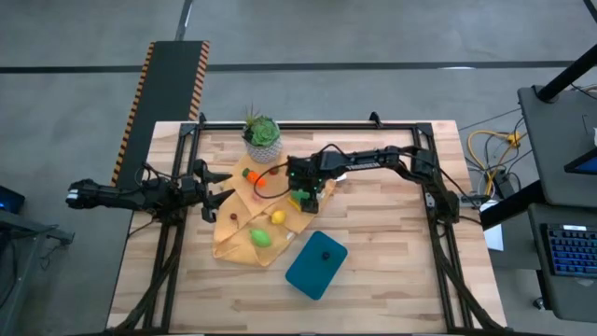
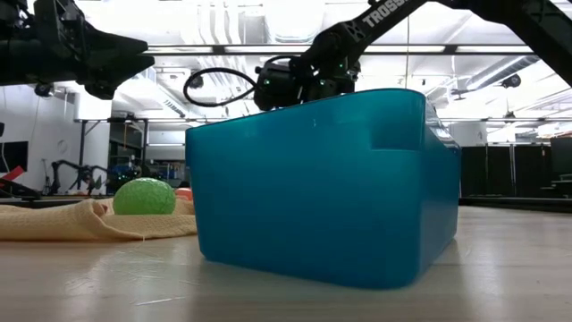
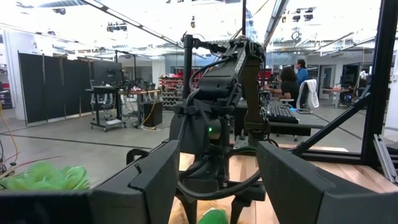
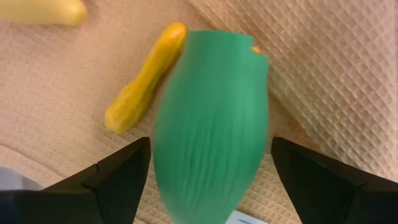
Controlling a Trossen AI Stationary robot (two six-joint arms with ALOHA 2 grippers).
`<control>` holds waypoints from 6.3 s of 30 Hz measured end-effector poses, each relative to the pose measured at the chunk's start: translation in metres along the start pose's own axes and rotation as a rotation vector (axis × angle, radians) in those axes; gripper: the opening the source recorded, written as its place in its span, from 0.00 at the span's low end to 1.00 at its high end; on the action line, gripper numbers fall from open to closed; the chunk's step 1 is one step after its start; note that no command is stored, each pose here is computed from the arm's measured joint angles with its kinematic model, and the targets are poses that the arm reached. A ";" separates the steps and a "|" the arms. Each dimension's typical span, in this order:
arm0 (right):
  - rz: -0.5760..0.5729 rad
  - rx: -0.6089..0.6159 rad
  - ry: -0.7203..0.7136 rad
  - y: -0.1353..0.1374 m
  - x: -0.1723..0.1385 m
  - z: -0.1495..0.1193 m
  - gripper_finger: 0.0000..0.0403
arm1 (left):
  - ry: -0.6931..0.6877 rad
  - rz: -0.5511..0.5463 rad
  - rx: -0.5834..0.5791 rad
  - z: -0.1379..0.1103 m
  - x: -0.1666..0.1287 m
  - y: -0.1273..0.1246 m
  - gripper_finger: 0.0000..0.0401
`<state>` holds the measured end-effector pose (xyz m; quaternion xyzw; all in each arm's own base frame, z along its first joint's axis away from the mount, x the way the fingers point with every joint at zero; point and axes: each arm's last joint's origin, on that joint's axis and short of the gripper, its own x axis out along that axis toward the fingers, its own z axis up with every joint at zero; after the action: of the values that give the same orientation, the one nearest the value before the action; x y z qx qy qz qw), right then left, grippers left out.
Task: Pick and placing Produce into tupperware
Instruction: Put the green corn into the blue bin, then put the yellow corn into the blue bin
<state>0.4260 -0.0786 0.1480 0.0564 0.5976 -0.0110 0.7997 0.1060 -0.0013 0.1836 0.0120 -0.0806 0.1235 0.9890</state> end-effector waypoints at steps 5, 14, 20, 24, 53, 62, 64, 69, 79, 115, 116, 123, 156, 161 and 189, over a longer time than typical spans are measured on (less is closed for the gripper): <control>0.001 0.010 0.000 0.001 0.000 0.000 0.81 | 0.000 0.000 0.000 0.000 0.000 0.000 0.50; 0.001 0.016 0.000 0.001 0.000 0.000 0.81 | 0.001 0.000 0.000 0.000 0.000 0.000 0.50; 0.001 0.025 0.001 0.001 0.000 0.000 0.75 | 0.002 0.000 0.001 0.000 0.000 0.000 0.50; 0.001 0.025 0.001 0.001 0.000 0.000 0.62 | 0.001 0.000 0.000 0.000 0.000 0.000 0.50; 0.006 0.006 -0.029 0.007 -0.028 0.002 0.45 | 0.001 0.000 0.001 0.000 0.000 0.000 0.50; 0.020 -0.030 -0.076 0.029 -0.058 0.002 0.45 | 0.000 0.000 0.002 0.000 0.000 0.000 0.50; 0.023 -0.032 -0.093 0.035 -0.065 0.003 0.45 | 0.002 0.000 0.003 0.000 0.000 0.000 0.50; 0.032 -0.034 -0.117 0.054 -0.081 0.001 0.45 | 0.002 0.001 0.003 0.000 0.000 0.000 0.50; 0.044 -0.034 -0.110 0.101 -0.101 -0.011 0.45 | 0.001 0.003 0.004 0.000 0.000 0.000 0.50; -0.109 0.222 -0.025 0.202 -0.072 -0.058 0.45 | -0.008 0.005 0.045 0.001 0.000 0.000 0.50; -0.108 0.226 -0.018 0.202 -0.070 -0.059 0.45 | -0.007 0.005 0.045 0.001 0.000 0.000 0.50; -0.126 0.258 0.020 0.206 -0.058 -0.073 0.45 | -0.006 0.005 0.045 0.001 0.000 0.000 0.50; -0.119 0.293 0.004 0.204 -0.048 -0.077 0.62 | -0.006 0.005 0.045 0.001 0.000 0.000 0.50; -0.119 0.290 0.004 0.204 -0.048 -0.077 0.66 | -0.005 0.005 0.045 0.001 0.000 0.000 0.50; -0.139 0.094 -0.384 0.192 -0.128 -0.059 0.62 | -0.007 0.004 0.045 0.001 0.000 0.000 0.50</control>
<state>0.3492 0.1116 0.2686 0.0491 0.4353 -0.1045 0.8929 0.1059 -0.0012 0.1843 0.0345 -0.0813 0.1275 0.9879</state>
